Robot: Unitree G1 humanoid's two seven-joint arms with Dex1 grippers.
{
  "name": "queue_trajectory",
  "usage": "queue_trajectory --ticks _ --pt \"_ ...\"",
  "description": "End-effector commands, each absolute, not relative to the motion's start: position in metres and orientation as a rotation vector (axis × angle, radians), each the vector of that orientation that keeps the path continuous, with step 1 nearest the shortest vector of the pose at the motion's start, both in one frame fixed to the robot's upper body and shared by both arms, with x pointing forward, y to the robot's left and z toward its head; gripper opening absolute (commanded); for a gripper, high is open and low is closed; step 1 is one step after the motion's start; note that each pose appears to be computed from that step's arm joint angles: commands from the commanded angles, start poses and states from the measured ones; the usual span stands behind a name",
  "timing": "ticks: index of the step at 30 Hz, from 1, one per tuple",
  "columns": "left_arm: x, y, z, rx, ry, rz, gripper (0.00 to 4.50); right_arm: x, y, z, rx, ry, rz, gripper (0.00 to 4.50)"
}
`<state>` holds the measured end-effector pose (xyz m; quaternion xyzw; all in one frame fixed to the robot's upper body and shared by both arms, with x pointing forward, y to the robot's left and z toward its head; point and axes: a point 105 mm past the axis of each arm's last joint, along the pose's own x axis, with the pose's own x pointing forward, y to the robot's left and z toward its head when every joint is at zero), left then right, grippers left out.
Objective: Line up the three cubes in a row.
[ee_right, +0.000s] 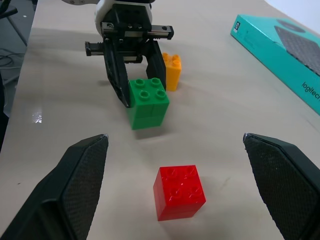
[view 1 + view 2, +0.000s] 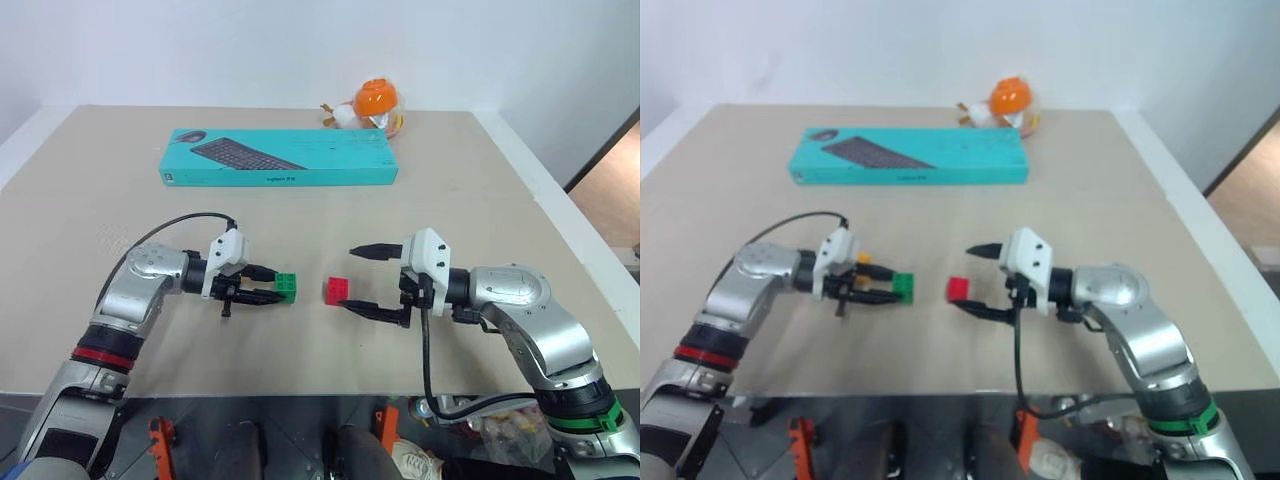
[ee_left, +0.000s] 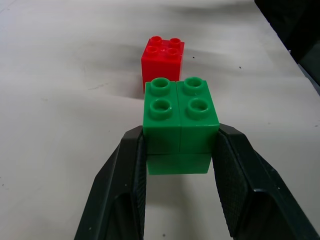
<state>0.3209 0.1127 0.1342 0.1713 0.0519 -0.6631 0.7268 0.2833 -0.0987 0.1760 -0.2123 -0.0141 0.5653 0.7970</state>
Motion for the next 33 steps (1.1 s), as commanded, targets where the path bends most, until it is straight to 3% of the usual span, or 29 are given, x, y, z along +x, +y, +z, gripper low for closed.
queue_trajectory --ticks 1,33 --pt "0.325 0.112 0.144 0.413 0.073 -1.443 1.30 0.280 -0.100 0.187 -0.460 -0.074 1.227 4.50" --pt "0.324 0.104 0.126 0.459 0.109 -1.387 1.30 0.289 -0.102 0.177 -0.493 -0.054 1.249 4.50"
